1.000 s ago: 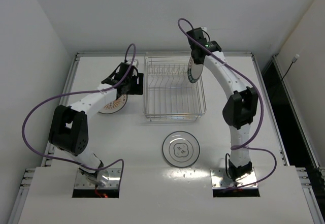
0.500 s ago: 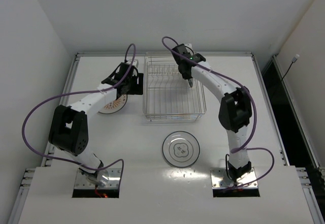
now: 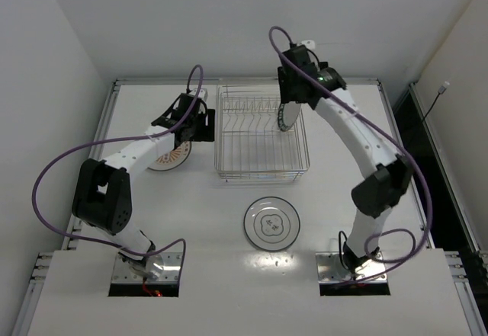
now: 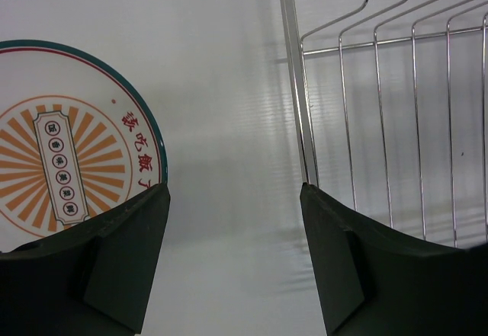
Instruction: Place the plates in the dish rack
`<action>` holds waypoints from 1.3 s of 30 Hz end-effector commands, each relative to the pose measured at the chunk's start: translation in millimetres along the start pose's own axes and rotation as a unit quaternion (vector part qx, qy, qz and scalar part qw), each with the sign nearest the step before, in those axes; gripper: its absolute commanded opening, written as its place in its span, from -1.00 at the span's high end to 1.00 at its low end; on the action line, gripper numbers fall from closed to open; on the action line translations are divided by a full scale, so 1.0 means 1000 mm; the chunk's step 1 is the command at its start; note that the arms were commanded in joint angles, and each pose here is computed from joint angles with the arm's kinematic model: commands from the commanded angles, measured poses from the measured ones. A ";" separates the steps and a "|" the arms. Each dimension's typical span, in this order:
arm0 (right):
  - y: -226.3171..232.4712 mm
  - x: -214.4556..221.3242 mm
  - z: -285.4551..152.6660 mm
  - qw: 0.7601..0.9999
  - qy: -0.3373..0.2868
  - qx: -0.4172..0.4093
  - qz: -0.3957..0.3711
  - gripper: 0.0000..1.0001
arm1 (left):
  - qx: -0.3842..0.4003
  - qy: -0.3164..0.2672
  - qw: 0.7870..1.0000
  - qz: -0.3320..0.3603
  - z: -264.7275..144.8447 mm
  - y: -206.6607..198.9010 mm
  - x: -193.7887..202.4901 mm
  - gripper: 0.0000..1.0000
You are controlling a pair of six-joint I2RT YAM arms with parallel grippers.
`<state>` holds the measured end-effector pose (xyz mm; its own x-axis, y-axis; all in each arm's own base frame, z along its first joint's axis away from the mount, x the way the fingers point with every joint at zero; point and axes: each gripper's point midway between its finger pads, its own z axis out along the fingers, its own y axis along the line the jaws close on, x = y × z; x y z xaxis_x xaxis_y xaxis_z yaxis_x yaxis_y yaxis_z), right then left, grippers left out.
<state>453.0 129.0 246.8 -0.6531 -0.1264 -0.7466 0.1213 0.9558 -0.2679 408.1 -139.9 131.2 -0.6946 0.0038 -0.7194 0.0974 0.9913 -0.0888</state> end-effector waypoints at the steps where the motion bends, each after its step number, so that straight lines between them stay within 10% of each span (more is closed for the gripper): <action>1: -0.042 -0.017 -0.065 0.998 -0.042 -0.024 0.036 -0.58 | 0.011 -0.037 0.999 -0.006 -0.014 -0.004 -0.022 -0.33; 9: -0.034 0.151 -0.122 0.971 0.075 -0.202 0.108 -0.62 | 0.011 -0.037 0.999 -0.006 -0.014 -0.004 -0.022 -0.33; 17: 0.018 0.301 -0.151 0.879 0.233 -0.353 0.219 -0.70 | 0.012 -0.041 0.999 -0.007 -0.014 -0.005 -0.025 -0.33; 39: 0.041 0.371 -0.099 0.807 0.389 -0.368 0.247 -0.47 | -0.015 -0.047 0.999 -0.003 -0.018 0.006 -0.025 -0.33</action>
<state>128.6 142.3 18.0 -0.9622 0.2623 0.0727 0.2592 0.8015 0.5389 409.9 -135.0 132.9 -0.6862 0.0025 -0.7274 0.0776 0.9945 -0.0697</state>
